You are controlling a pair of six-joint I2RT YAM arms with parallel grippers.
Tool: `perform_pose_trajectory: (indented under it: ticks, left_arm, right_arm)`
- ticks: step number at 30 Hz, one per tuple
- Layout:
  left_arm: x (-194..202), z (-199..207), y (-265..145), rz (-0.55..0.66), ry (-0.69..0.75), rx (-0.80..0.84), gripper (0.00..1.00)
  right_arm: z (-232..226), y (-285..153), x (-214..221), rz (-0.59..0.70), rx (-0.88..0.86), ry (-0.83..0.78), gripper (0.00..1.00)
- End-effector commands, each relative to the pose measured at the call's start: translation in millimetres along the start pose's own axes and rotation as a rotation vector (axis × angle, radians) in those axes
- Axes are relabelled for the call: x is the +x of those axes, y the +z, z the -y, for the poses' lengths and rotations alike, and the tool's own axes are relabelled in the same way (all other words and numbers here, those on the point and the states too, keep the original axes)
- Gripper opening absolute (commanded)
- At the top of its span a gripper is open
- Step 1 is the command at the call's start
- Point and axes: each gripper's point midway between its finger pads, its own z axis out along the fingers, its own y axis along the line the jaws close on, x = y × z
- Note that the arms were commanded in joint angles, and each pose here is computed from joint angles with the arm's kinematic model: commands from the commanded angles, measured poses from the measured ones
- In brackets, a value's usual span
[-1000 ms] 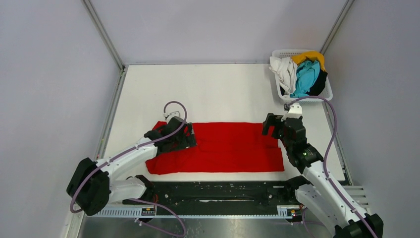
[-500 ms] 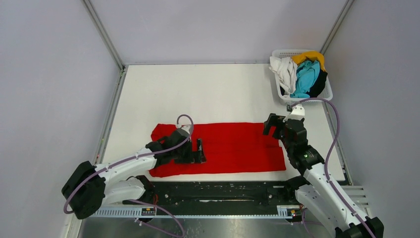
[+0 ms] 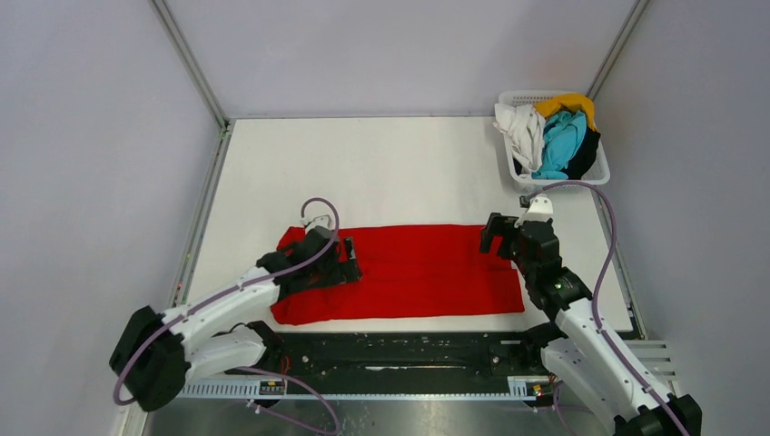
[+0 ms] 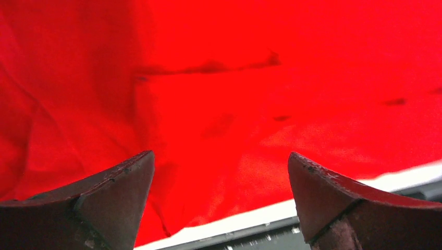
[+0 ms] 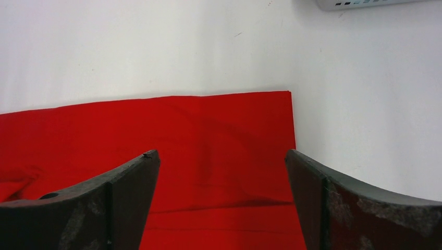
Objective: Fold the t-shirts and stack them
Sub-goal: Fold the other side of the tshirt into a rectangle
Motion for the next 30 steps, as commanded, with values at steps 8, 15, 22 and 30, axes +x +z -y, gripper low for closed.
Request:
perform_pose_trajectory:
  ticks: [8,15,22,30]
  left_arm:
    - [13.7,16.7,26.4,-0.139,-0.018,0.083,0.99]
    - [59.9,64.7,-16.5,-0.253,0.163,0.364,0.99]
    - [85.0,82.8,-44.7,-0.311,0.321,0.458,0.99]
    - [-11.2,39.4,-33.6,0.083,0.118,0.087,0.99]
  right_arm:
    - [-5.3,-0.7,-7.6,0.021,-0.028,-0.030,0.99]
    - [-5.4,1.4,-5.8,0.012,-0.026,-0.033,0.98]
    - [-8.3,1.9,-4.8,0.006,-0.041,-0.033,0.98]
    - [-12.9,4.9,2.0,-0.044,-0.058,-0.032,0.98]
